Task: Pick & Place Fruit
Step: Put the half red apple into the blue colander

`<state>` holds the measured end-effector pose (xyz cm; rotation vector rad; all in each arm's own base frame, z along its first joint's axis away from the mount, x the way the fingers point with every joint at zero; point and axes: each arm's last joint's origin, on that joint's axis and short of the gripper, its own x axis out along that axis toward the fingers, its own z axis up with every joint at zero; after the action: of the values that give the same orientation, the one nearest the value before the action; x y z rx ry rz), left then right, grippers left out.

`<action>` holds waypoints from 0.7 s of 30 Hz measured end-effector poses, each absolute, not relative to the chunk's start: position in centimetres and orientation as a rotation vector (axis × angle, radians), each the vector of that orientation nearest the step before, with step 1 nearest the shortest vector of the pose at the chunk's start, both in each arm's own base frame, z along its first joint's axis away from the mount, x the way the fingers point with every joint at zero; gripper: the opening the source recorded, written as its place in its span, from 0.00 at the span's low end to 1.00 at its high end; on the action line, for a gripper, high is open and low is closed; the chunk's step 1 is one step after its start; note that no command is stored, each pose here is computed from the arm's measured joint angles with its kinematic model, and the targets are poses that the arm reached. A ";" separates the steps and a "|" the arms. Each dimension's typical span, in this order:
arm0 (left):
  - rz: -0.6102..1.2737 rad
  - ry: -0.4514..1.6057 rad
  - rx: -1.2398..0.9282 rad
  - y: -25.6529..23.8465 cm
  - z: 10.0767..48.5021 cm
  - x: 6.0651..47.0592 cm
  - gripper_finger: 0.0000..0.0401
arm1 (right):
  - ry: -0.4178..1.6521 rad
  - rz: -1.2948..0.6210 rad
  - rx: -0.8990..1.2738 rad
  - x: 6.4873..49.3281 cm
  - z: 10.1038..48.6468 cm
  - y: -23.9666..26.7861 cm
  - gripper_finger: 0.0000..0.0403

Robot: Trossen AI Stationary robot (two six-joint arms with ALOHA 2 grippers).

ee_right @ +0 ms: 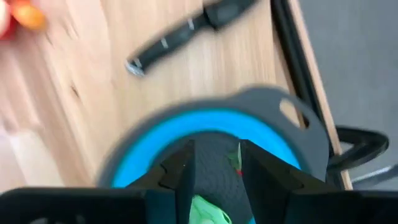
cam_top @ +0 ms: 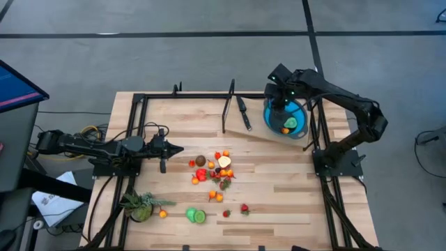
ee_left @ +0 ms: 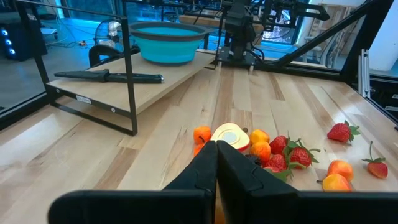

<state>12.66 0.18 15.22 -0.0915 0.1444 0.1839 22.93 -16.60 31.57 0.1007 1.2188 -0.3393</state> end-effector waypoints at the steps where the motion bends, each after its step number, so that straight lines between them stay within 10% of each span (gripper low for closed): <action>1: 0.184 0.145 -0.091 0.2 15.2 12.7 0.00 | 1.203 -0.332 0.089 23.2 32.1 -16.2 0.27; 11: 0.184 0.145 -0.091 0.2 15.2 12.7 0.00 | 1.060 -0.200 -0.047 26.9 33.0 -12.2 0.02; 21: 0.183 0.144 -0.092 0.2 15.2 12.7 0.00 | 1.077 -0.060 0.019 27.3 29.2 -4.2 0.01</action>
<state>12.66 0.18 15.22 -0.0917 0.1435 0.1830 27.35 -4.19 29.17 0.0187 1.0769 -0.0601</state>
